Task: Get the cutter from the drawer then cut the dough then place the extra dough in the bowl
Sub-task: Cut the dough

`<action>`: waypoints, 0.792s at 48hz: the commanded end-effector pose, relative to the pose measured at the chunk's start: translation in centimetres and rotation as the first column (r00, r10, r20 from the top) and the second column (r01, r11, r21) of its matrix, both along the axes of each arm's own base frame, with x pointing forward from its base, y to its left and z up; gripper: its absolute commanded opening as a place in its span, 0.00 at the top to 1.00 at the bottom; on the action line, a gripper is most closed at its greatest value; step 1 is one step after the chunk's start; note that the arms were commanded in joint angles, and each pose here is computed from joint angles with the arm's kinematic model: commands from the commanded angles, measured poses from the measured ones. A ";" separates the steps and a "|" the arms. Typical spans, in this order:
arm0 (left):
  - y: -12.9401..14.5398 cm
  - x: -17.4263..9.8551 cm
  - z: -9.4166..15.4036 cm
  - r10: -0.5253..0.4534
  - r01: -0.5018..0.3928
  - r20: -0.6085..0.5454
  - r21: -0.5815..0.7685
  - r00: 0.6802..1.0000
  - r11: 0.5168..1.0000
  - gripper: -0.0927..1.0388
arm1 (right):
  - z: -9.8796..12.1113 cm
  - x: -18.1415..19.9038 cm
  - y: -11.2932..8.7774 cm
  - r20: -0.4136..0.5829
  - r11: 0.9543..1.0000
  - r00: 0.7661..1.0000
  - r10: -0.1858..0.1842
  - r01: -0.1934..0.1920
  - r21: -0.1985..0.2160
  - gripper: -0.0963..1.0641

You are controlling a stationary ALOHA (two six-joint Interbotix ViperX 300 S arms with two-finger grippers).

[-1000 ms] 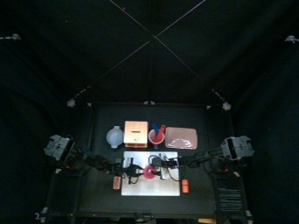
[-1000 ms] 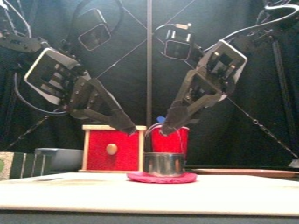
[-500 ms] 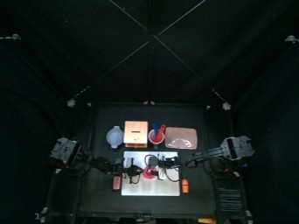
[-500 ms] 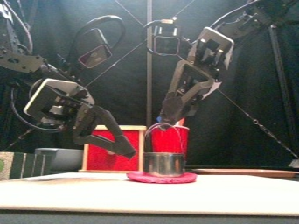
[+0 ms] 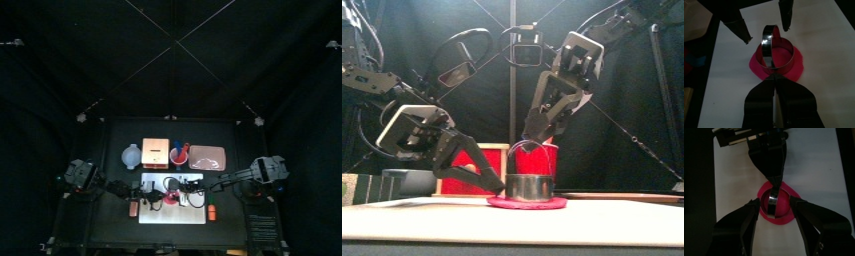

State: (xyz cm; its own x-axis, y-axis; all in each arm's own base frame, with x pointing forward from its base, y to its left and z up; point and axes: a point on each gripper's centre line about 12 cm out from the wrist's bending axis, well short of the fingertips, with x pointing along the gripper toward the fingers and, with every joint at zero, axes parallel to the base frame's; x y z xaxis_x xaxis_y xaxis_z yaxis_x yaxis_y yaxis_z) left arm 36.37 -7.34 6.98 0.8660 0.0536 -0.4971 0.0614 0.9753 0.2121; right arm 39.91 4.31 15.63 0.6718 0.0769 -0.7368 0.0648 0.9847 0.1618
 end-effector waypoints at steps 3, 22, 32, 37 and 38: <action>-0.1 1.0 0.5 0.005 -0.005 0.030 -0.005 1.000 1.000 0.53 | 1.3 0.5 0.1 0.038 1.000 0.999 -0.002 0.001 0.008 0.18; -0.1 0.7 -0.3 0.004 -0.005 -0.026 -0.016 1.000 1.000 0.53 | 0.4 0.9 0.2 -0.016 1.000 1.000 0.000 0.000 0.003 0.18; -0.2 0.6 -0.4 0.004 -0.005 -0.033 -0.018 0.999 1.000 0.53 | 0.6 1.1 0.3 -0.046 1.000 0.999 -0.014 0.015 0.023 0.19; -0.2 0.6 -0.4 0.004 -0.005 -0.033 -0.018 0.999 1.000 0.53 | 0.7 1.3 0.3 -0.053 0.999 0.998 -0.021 0.022 0.033 0.19; -0.1 0.5 -0.5 0.006 -0.006 -0.035 -0.018 0.999 1.000 0.53 | 0.8 1.3 0.3 -0.055 0.999 0.998 -0.021 0.023 0.034 0.19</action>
